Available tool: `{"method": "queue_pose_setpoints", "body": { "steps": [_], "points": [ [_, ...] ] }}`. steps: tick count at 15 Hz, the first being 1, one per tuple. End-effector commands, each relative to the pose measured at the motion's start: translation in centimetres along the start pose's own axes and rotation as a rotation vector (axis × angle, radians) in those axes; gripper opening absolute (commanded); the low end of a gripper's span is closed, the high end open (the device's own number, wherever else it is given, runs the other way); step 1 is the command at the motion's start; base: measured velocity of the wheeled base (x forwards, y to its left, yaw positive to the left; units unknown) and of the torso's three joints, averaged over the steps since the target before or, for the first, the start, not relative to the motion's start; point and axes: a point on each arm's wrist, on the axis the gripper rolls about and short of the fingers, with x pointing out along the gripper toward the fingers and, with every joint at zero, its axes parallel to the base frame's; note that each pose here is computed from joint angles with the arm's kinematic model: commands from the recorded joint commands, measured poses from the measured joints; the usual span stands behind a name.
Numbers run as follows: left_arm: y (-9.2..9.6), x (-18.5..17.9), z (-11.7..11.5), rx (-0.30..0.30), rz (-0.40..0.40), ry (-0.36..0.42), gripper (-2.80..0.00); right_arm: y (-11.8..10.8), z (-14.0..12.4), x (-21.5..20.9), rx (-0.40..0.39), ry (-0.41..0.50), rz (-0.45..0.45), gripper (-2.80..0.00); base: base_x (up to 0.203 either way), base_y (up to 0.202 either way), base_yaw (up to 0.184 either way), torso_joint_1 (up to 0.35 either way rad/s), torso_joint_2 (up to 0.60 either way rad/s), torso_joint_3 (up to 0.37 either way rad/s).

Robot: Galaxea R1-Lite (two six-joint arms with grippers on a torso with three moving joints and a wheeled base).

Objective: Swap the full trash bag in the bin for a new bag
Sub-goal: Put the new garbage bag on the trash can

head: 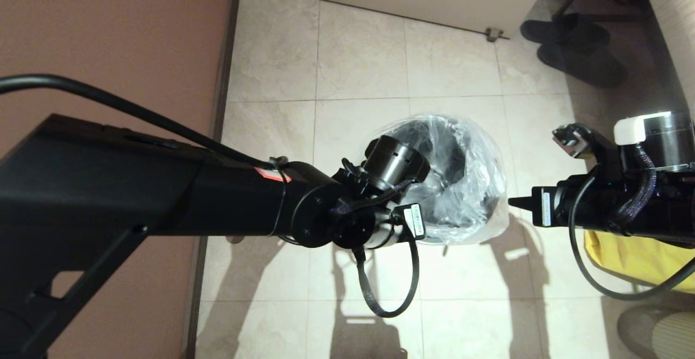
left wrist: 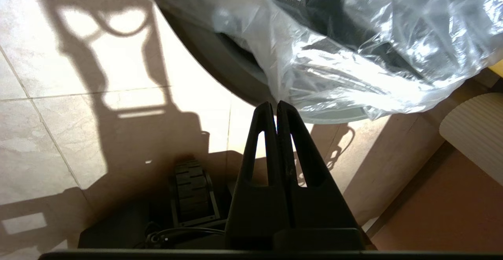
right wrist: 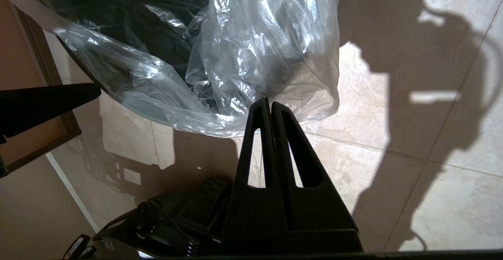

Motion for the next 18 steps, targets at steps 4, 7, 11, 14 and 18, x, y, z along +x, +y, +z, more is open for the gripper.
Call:
{"method": "queue_pose_setpoints", "body": {
  "steps": [4, 7, 11, 14, 18],
  "points": [
    [0.4, -2.2, -0.1, -0.007, -0.024, -0.021, -2.8, 0.3, 0.0, -1.6, 0.005, 0.024, -0.002, -2.8, 0.0, 0.0, 0.0, 0.0, 0.0, 0.0],
    [0.8, -3.3, 0.1, -0.016, -0.031, -0.053, -2.8, 0.2, -0.8, -1.5, 0.045, 0.106, 0.0, -2.8, 0.0, 0.0, 0.0, 0.0, 0.0, 0.0],
    [2.1, -1.3, 0.5, -0.011, 0.003, -0.071, -2.8, -1.3, -1.5, -1.4, 0.091, 0.19, -0.062, -2.8, 0.0, 0.0, 0.0, 0.0, 0.0, 0.0],
    [3.1, 0.2, 2.9, -0.003, -0.006, -0.179, -2.8, -1.4, -1.7, -3.0, 0.103, 0.21, -0.101, -2.8, 0.0, 0.0, 0.0, 0.0, 0.0, 0.0],
    [2.7, 0.6, 5.3, -0.024, -0.031, -0.25, -2.8, -1.3, -2.2, -3.5, 0.106, 0.241, -0.118, -2.8, 0.0, 0.0, 0.0, 0.0, 0.0, 0.0]
  ]
}}
